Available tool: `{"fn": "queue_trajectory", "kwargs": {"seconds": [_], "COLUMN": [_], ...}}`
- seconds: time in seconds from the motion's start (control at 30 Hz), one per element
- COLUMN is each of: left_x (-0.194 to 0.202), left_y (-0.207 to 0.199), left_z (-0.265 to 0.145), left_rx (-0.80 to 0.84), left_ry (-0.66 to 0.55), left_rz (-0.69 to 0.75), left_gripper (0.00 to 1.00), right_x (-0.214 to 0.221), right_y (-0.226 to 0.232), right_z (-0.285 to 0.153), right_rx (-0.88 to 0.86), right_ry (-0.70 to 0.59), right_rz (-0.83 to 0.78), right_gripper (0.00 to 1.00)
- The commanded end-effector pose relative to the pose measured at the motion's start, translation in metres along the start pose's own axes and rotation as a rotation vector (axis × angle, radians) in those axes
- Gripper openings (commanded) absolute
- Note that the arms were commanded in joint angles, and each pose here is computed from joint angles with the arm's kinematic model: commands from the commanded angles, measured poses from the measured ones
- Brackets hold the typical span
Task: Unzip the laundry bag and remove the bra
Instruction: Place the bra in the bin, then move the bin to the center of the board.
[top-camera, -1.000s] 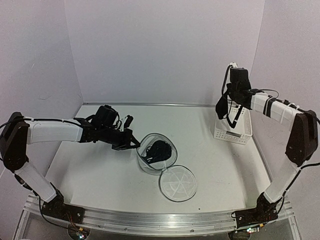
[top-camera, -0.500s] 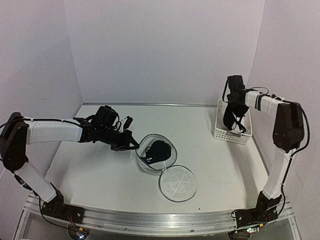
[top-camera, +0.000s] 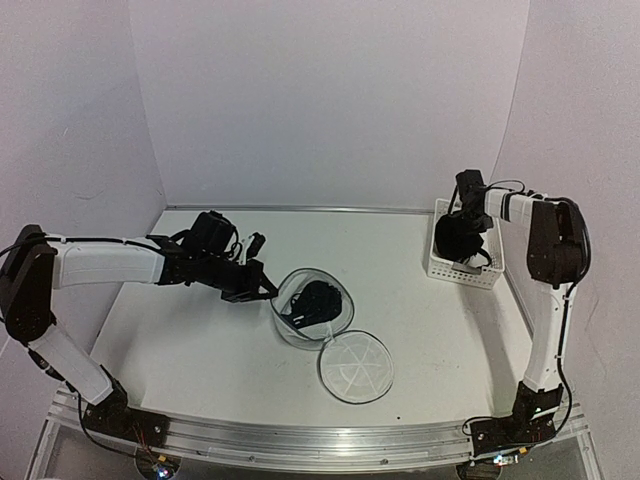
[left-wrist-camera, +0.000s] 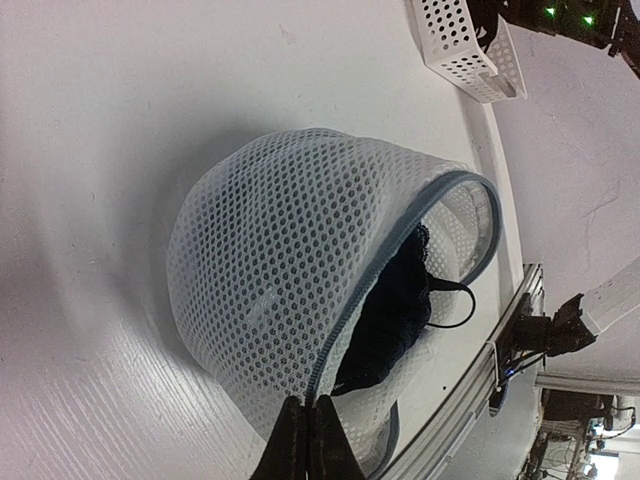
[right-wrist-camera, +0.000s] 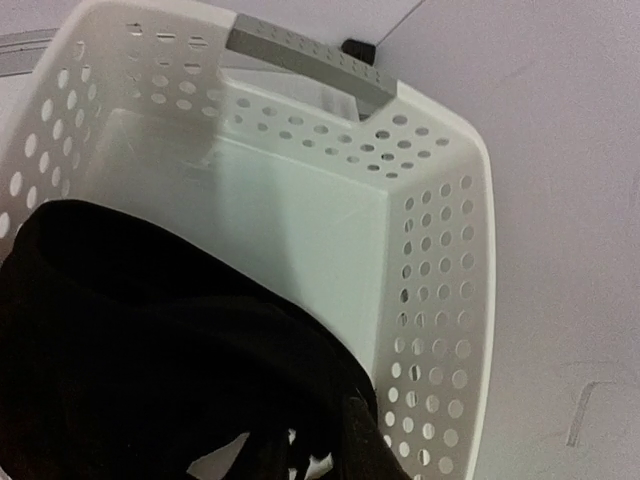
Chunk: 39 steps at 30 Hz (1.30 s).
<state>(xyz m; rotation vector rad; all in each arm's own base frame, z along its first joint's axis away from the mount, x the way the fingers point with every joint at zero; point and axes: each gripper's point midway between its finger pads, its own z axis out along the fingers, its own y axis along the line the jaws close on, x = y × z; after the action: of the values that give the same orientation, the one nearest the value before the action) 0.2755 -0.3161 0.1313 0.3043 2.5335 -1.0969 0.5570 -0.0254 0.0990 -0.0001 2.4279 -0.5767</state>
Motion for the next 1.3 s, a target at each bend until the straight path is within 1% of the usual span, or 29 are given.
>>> {"fn": "queue_trajectory", "kwargs": {"seconds": [0.0,0.17,0.27,0.47,0.57,0.63,0.8,0.93,1.27], "left_x": [-0.012,-0.013,-0.012,-0.012,-0.013,-0.013,-0.014,-0.013,-0.008], "left_y": [-0.017,-0.017,-0.017,-0.018,-0.019,-0.019,-0.019,-0.019,-0.015], "left_z": [-0.014,-0.011,-0.009,-0.01,-0.011,-0.011,-0.014,-0.018,-0.024], "left_rx": [0.03,0.032,0.033,0.038,0.04,0.04,0.034,0.032,0.019], "left_ry": [-0.049,-0.043,-0.036,-0.037,-0.039,-0.038,-0.052,-0.064,-0.076], "left_rz": [0.037,0.037,0.039,0.048,0.053,0.055,0.056,0.058,0.057], "left_gripper": [0.0,0.0,0.0,0.0,0.0,0.0,0.0,0.0,0.0], "right_x": [-0.026,-0.04,-0.041,-0.052,-0.06,-0.064,-0.06,-0.05,-0.022], "right_y": [-0.01,-0.024,-0.03,-0.029,-0.014,0.001,0.036,0.06,0.091], "right_z": [-0.017,-0.046,-0.067,-0.118,-0.137,-0.142,-0.127,-0.11,-0.057], "right_rx": [-0.044,-0.058,-0.081,-0.24,-0.369,-0.438,-0.483,-0.483,-0.438], "right_ry": [-0.061,-0.094,-0.108,-0.179,-0.207,-0.215,-0.165,-0.125,-0.035], "right_rz": [0.096,0.117,0.172,0.272,0.325,0.344,0.363,0.379,0.442], "right_gripper": [0.24,0.35,0.41,0.46,0.47,0.48,0.51,0.51,0.52]}}
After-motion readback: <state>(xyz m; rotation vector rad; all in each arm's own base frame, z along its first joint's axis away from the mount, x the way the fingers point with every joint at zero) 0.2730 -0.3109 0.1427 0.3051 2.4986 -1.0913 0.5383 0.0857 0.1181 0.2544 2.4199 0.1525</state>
